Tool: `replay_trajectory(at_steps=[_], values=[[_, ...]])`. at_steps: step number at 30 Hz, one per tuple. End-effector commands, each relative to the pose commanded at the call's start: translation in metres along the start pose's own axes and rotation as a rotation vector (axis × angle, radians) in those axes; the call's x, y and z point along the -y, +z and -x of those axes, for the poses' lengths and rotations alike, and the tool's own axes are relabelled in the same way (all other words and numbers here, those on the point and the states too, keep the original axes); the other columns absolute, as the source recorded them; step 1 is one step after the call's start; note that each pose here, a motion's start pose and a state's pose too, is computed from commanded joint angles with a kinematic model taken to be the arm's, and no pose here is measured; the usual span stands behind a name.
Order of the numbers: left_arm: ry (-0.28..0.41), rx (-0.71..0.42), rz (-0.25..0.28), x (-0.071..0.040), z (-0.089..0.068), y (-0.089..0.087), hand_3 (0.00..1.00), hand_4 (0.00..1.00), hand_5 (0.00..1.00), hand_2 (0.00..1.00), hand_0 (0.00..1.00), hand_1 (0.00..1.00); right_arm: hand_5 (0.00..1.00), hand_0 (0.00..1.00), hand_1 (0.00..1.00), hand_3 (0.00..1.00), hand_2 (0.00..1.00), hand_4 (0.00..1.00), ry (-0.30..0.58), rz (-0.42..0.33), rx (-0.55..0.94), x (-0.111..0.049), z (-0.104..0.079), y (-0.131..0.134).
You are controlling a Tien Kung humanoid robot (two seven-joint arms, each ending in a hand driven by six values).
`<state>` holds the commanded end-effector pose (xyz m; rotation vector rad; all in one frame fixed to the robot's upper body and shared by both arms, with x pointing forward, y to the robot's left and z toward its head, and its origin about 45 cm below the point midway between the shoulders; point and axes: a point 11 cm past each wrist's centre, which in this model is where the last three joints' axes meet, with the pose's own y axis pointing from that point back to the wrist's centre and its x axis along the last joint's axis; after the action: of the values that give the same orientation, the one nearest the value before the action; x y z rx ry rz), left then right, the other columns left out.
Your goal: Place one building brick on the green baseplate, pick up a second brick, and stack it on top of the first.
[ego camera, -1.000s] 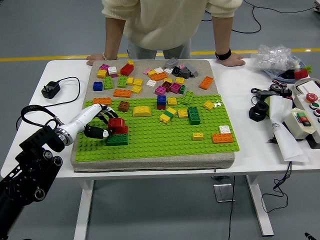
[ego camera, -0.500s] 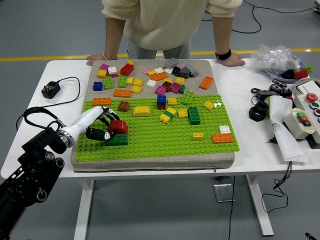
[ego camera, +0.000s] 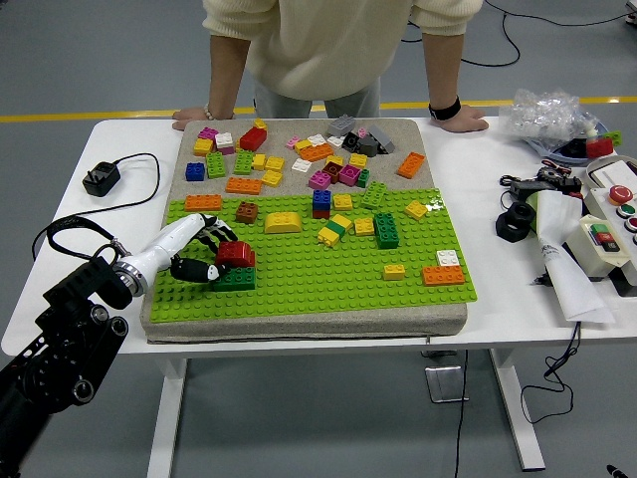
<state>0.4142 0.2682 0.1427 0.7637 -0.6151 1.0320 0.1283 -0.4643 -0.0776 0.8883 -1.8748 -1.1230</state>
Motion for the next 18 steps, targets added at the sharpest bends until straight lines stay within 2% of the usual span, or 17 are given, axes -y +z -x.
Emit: replay_trajectory(at_steps=[1,6,7,13,14,18], values=[[0.0,0.001,0.0,0.0,-0.0001,0.0001,0.495,0.61,0.021,0.518,0.626,0.549,0.641,0.781,0.718,0.685,0.753,0.914,0.0,0.0,0.0,0.0,0.0,0.0],[0.001,0.004,0.006,-0.0001,-0.001,0.0016,0.495,0.61,0.021,0.518,0.626,0.549,0.641,0.781,0.718,0.685,0.753,0.914,0.001,-0.001,-0.001,0.0,0.0003,-0.0002],[0.001,0.004,0.007,-0.0001,-0.0008,0.0017,0.508,0.691,0.044,0.521,0.644,0.572,0.642,0.781,0.718,0.684,0.753,0.914,0.001,-0.002,-0.001,0.0,0.0004,-0.0003],[-0.003,0.005,0.008,-0.0002,0.0006,0.0019,0.508,0.691,0.044,0.521,0.644,0.572,0.642,0.781,0.718,0.684,0.753,0.914,0.002,0.0,-0.003,0.0,0.0003,0.0005],[-0.003,0.005,0.009,-0.0001,0.0006,0.0022,0.516,0.735,0.076,0.527,0.663,0.589,0.64,0.781,0.718,0.685,0.752,0.915,0.002,0.001,-0.003,0.0001,0.0001,0.0008],[-0.002,0.006,0.011,0.0,0.0003,0.0027,0.516,0.735,0.076,0.527,0.663,0.589,0.64,0.781,0.718,0.685,0.752,0.915,0.003,0.0,-0.003,0.0001,-0.0002,0.0006]])
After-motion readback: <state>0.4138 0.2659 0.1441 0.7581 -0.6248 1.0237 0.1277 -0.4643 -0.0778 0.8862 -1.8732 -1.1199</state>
